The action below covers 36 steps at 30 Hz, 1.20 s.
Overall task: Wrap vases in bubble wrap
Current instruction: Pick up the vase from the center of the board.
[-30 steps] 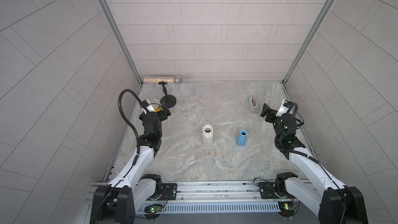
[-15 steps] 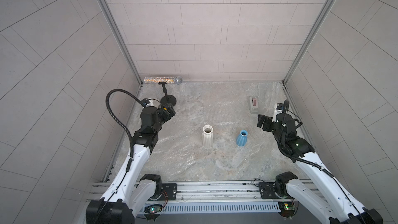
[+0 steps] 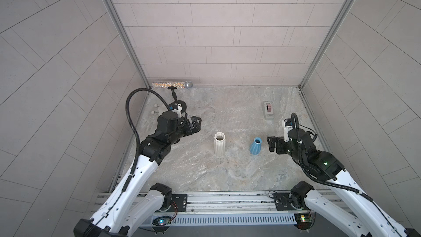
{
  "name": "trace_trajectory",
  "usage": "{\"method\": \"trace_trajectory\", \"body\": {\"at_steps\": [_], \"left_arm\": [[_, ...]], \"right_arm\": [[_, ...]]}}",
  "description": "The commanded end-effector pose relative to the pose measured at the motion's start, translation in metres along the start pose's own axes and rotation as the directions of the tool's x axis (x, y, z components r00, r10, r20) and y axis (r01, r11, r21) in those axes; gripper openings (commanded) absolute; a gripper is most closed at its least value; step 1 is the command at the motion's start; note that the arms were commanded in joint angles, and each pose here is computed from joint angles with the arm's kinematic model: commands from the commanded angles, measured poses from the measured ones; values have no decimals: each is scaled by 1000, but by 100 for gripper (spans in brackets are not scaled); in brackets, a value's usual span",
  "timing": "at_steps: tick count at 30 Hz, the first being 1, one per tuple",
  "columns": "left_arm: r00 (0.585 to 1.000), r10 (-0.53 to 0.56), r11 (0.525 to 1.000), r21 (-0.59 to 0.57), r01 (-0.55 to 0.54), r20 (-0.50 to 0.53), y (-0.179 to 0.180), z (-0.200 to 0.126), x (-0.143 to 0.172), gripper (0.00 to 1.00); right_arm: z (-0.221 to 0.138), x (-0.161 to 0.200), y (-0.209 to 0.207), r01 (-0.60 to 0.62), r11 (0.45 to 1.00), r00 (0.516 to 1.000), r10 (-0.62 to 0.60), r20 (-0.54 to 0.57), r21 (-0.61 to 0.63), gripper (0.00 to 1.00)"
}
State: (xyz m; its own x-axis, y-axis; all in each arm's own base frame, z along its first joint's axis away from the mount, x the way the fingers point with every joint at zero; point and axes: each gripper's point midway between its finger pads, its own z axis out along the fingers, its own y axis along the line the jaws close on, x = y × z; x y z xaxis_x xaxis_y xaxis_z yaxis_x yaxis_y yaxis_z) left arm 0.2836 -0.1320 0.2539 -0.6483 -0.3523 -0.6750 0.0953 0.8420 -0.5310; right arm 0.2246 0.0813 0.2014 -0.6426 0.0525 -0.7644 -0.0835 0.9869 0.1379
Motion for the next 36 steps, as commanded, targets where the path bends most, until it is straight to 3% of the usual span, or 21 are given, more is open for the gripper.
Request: {"method": "trace_trajectory", "body": {"at_steps": [1,10,14,24,36], "left_arm": [[998,63,998,11,-63,-21,-16,-1,2,100],[989,138,989,64,-135,-58,-49,15,9,100],[989,136,987,91,-130,-56,-58,21,9,100],[988,153,985,84,-151,-18,-61,26,0,100],[986,162,984,82,-158,-36,-60,31,4,100]], "right_arm": [[8,15,10,54,998,998,-55,-35,-28,99],[45,25,50,134,982,990,-138,-20,-133,99],[66,39,40,172,983,984,-174,-41,-62,98],[102,57,46,116,990,993,-118,-22,-74,93],[132,74,45,120,992,992,-121,-31,-44,77]]}}
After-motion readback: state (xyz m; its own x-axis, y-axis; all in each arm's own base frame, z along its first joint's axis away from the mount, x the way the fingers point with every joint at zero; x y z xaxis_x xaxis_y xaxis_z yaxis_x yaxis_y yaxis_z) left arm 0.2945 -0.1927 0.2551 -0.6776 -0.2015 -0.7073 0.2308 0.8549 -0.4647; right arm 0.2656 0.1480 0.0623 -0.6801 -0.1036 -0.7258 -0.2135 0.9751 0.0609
